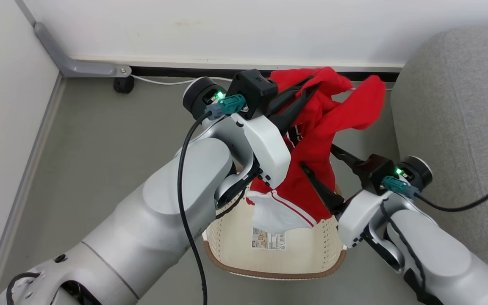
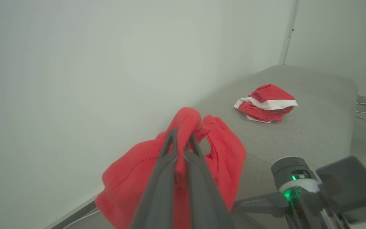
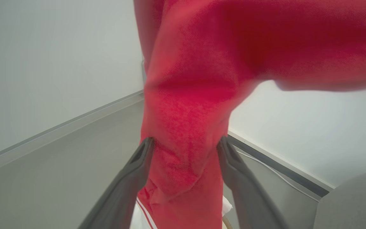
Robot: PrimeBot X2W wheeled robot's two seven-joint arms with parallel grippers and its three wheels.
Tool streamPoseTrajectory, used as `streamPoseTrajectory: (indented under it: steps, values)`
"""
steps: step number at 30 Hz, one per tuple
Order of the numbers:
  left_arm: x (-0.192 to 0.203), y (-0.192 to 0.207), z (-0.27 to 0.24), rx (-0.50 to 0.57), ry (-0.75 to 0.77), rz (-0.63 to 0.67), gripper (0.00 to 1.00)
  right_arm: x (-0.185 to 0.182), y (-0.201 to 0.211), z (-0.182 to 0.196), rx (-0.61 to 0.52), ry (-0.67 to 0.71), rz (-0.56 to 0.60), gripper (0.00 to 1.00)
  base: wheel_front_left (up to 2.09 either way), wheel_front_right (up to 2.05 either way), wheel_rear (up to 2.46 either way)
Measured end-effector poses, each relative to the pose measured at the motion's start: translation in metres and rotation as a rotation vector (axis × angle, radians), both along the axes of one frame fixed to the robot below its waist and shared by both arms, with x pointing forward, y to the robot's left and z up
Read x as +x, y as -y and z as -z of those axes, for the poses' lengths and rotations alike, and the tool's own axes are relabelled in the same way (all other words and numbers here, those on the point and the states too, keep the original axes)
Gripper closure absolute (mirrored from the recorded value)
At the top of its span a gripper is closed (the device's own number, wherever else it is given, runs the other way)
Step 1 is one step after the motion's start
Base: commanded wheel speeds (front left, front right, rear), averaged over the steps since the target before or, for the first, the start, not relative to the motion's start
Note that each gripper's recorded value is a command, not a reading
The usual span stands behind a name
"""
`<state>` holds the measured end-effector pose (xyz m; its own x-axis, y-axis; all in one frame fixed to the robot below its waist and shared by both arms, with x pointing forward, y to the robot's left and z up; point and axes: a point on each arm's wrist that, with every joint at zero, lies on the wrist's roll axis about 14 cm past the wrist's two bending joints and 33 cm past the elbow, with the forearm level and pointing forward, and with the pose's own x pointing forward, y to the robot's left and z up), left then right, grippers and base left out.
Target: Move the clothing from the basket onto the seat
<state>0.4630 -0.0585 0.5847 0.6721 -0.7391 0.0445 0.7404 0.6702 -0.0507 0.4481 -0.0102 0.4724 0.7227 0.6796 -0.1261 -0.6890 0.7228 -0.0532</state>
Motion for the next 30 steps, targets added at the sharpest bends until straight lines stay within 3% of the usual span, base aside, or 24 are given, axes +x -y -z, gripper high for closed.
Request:
streamPoseTrajectory:
  steps: [8,10,11,12,17,18,19,20,21,30]
  values:
    - [-0.003,-0.004,0.002,-0.001,-0.004,-0.005,1.00,0.004,-0.028,0.009,0.002,-0.053,-0.034,0.02,0.00,0.00,0.00]
    - [-0.004,-0.006,0.002,-0.004,-0.005,-0.010,1.00,0.005,-0.032,0.007,0.004,-0.053,-0.041,0.92,0.00,0.00,0.00]
    - [-0.004,-0.006,0.003,-0.005,-0.007,-0.010,1.00,0.005,-0.034,0.005,0.009,-0.051,-0.044,0.92,0.00,0.00,0.00]
    - [-0.004,-0.006,0.003,-0.008,-0.009,-0.010,1.00,0.006,-0.035,0.005,0.013,-0.051,-0.045,1.00,0.00,0.00,0.00]
    - [-0.004,-0.003,0.005,-0.029,-0.015,-0.003,1.00,0.006,-0.032,0.005,0.028,-0.064,-0.037,1.00,0.00,0.00,0.00]
    - [-0.004,-0.001,0.007,-0.026,-0.018,-0.001,0.82,0.006,-0.031,0.005,0.034,-0.067,-0.032,1.00,0.00,0.00,0.00]
    - [-0.003,0.000,0.008,-0.027,-0.018,0.001,0.52,0.007,-0.029,0.004,0.036,-0.067,-0.028,1.00,0.00,0.00,0.00]
    - [-0.003,0.001,0.009,-0.029,-0.018,0.002,0.07,0.008,-0.027,0.003,0.042,-0.066,-0.022,1.00,0.00,0.00,0.00]
    - [-0.003,0.002,0.010,-0.028,-0.019,0.005,0.00,0.008,-0.025,0.001,0.048,-0.062,-0.018,1.00,0.00,0.00,0.00]
    - [-0.002,0.010,0.021,-0.029,-0.032,0.024,0.00,0.014,-0.012,-0.019,0.092,-0.016,0.016,1.00,0.00,0.00,0.00]
